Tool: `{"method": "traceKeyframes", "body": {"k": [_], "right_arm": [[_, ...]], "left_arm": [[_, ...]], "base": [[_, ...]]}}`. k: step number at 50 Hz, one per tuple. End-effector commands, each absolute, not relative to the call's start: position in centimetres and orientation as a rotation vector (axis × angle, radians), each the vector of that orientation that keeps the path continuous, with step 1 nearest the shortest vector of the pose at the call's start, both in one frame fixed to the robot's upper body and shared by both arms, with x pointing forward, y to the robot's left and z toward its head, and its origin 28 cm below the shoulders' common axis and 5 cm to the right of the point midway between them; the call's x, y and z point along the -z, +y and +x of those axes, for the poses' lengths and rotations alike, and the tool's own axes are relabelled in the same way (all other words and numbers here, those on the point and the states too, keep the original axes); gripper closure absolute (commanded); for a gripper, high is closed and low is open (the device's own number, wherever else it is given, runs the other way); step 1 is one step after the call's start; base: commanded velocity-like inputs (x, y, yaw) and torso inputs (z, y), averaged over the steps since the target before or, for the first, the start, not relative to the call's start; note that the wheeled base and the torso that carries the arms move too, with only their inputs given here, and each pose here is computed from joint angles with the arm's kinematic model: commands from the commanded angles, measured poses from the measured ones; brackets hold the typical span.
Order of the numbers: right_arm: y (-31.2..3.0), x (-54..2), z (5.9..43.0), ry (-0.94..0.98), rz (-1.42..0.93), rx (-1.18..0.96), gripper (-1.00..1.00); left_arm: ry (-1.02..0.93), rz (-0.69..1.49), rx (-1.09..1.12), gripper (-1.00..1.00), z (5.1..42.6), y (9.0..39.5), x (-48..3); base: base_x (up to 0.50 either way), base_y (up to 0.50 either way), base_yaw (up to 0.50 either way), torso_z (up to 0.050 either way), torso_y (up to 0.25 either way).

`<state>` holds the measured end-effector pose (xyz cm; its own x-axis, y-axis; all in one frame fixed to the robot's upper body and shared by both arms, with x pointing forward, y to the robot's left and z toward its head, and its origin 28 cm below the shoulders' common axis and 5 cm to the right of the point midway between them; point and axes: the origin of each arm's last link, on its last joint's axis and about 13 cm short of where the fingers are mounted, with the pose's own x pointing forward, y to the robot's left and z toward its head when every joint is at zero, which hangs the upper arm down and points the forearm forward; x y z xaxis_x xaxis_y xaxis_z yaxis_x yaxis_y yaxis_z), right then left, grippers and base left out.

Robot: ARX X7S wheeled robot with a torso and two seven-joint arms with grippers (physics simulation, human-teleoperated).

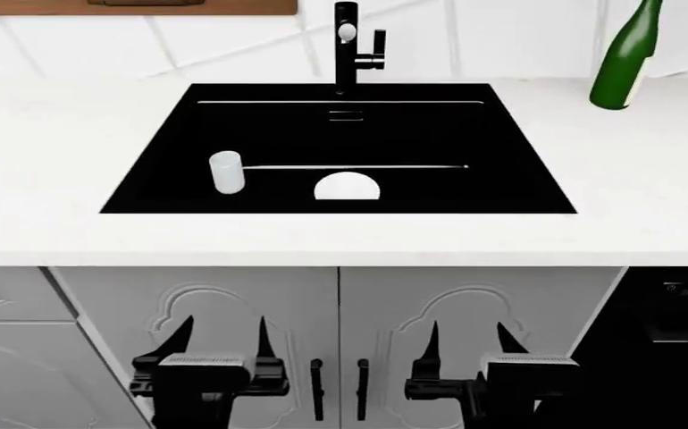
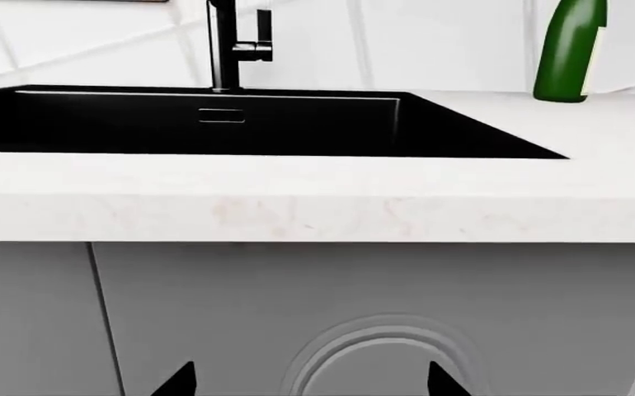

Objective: Pick the cup and bowl from the sink and place them on the counter for drying.

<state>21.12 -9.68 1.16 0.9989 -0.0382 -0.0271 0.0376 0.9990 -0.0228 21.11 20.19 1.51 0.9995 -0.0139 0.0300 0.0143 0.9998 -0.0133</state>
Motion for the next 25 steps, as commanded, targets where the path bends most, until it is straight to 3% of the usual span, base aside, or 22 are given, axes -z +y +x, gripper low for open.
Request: {"method": "traceKeyframes", "body": {"k": [1, 18, 25], "right_arm": [[-9.7, -1.1, 21.2, 0.029, -0.02, 0.038, -1.0], [-9.6, -1.2, 21.1, 0.024, -0.014, 0.039, -1.0], [-11.5, -6.0, 21.5, -0.013, 0.033, 0.049, -1.0]], "left_arm": [[-0.035, -0.03, 0.011, -1.0, 21.2, 19.9, -1.7], [0.001, -0.035, -0.007, -1.0, 21.5, 18.7, -2.1], [0.008, -0.027, 0.013, -1.0, 21.9, 19.2, -4.9]], "base": [[0.0, 0.0, 0.0, 0.005, 0.0], [0.0, 0.0, 0.0, 0.0, 0.0], [0.0, 0.0, 0.0, 0.0, 0.0]]}}
